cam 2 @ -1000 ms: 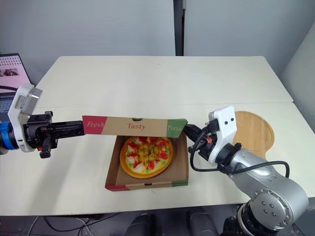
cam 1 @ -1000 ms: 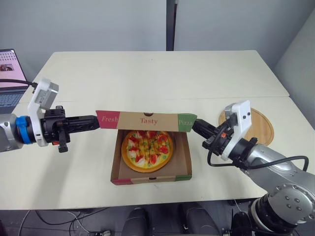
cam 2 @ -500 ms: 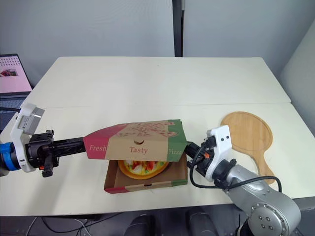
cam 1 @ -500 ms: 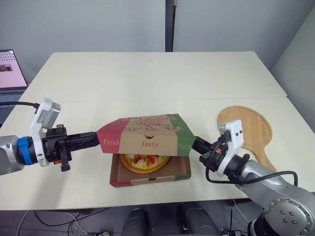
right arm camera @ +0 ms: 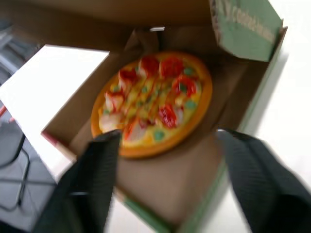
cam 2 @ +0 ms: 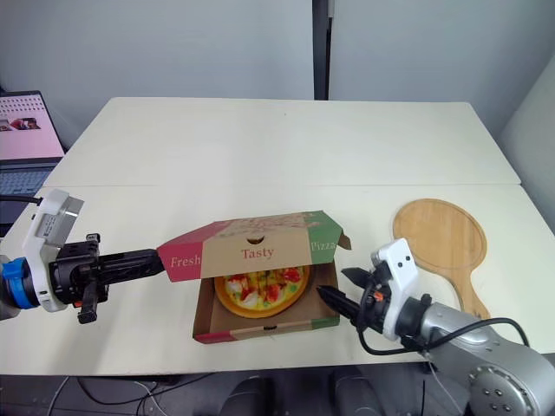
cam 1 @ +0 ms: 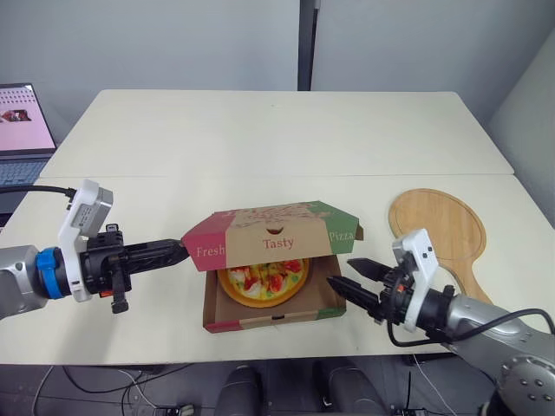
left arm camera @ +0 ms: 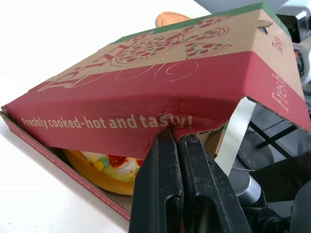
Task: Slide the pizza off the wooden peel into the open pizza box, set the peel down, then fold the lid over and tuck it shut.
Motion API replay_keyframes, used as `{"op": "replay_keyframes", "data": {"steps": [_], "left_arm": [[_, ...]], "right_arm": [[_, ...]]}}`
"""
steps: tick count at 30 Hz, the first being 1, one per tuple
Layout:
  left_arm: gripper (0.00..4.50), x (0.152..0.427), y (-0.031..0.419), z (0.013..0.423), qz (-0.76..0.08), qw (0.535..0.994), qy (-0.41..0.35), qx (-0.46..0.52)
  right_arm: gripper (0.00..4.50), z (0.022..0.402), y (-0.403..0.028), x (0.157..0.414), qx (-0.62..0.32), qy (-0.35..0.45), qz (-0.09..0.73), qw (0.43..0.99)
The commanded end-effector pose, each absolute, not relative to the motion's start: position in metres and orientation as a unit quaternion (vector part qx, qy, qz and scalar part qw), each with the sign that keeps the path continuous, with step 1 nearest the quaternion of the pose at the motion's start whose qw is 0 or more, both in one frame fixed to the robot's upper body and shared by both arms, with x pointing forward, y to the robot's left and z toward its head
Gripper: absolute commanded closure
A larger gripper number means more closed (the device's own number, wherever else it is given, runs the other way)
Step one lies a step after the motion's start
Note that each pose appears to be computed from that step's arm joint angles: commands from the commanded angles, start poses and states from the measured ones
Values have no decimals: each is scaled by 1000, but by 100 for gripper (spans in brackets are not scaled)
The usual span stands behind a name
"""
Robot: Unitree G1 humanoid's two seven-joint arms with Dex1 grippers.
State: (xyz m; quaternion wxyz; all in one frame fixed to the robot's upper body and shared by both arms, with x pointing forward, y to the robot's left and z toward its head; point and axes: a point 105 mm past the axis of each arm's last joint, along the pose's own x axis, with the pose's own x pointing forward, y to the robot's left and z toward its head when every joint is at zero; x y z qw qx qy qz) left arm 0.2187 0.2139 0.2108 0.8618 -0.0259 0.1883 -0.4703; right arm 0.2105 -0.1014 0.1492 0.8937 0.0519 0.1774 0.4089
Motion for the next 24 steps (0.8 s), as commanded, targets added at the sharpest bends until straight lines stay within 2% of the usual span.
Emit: {"op": "replay_keyframes", "data": {"steps": [1,5,8,15,17,20,24], "left_arm": [[450,215,210,217,-479,862,167,-16],[450,215,210,216,-477,863,164,-16],[450,215,209,215,-476,864,162,-16],[450,213,206,212,-478,864,157,-22],[450,211,205,210,-478,863,161,-30],[450,208,209,204,-469,864,177,-44],[359,199,221,198,-460,862,205,-51]], "right_arm": [[85,162,-129,216,11,154,405,901],[85,181,-169,251,-28,112,326,938],[144,212,-173,272,-20,55,325,944],[397,232,-117,279,5,34,434,900],[447,231,-105,276,8,39,459,887],[447,223,-96,272,2,59,479,876],[450,214,-92,269,-7,75,490,869]]}}
